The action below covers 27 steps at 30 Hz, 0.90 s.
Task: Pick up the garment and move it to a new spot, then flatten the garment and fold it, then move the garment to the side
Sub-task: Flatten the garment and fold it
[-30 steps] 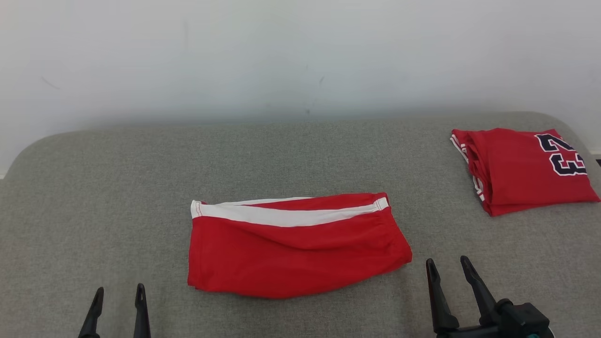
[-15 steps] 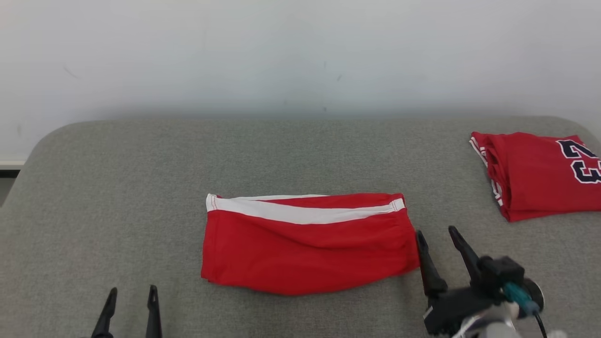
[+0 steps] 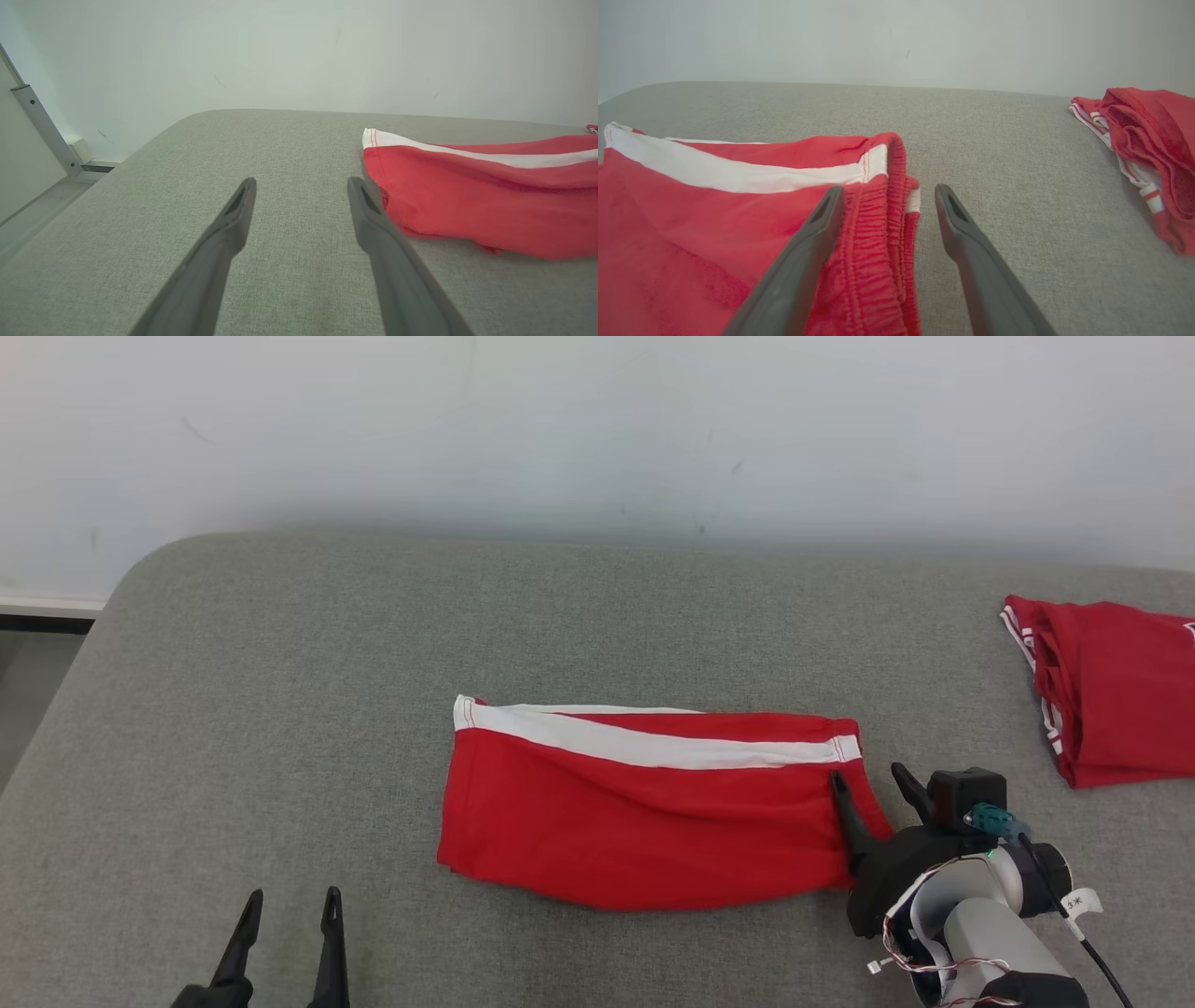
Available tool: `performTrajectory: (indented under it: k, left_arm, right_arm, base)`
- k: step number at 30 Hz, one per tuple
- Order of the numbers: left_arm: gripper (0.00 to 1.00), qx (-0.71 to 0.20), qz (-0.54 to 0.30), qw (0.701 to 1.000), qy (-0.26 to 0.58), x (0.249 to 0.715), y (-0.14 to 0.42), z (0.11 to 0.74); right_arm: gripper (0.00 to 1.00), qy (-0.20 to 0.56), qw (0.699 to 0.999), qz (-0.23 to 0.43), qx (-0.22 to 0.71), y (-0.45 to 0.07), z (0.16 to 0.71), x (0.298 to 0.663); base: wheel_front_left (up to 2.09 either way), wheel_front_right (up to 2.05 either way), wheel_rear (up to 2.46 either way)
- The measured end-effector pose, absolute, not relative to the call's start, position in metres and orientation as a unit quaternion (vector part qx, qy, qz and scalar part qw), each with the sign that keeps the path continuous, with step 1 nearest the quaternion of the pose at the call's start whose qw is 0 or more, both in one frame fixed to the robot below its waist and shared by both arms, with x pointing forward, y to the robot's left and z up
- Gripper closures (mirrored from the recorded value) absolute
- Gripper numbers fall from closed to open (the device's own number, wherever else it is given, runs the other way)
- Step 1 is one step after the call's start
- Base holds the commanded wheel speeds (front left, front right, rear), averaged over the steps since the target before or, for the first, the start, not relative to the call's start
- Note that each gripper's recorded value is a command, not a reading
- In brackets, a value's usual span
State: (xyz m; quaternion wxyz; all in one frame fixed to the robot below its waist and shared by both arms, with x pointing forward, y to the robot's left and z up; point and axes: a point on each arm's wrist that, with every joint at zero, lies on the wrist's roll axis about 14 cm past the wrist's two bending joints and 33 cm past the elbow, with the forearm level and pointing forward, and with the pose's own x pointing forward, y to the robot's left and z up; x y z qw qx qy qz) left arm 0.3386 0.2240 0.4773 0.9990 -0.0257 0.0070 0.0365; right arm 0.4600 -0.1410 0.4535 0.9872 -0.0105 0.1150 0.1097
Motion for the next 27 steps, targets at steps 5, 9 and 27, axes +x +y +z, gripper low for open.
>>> performTrajectory:
  k: [5, 9, 27]
  left_arm:
    - [0.00, -0.028, 0.037, 0.999, 0.009, 0.338, 0.225, 0.476]
    - [0.00, -0.028, 0.037, 0.999, 0.011, 0.337, 0.226, 0.474]
    - [0.00, -0.031, 0.032, 0.999, 0.011, 0.343, 0.225, 0.474]
  right_arm:
    - [0.00, 0.168, 0.981, 0.095, 0.002, -0.146, 0.430, 0.461]
    - [0.00, 0.218, 0.972, 0.081, 0.024, -0.147, 0.408, 0.455]
    - [1.00, 0.218, 0.975, 0.046, 0.016, -0.189, 0.419, 0.462]
  base:
    - [0.00, 0.00, 0.00]
    - [0.00, 0.00, 0.00]
    - [0.00, 0.00, 0.00]
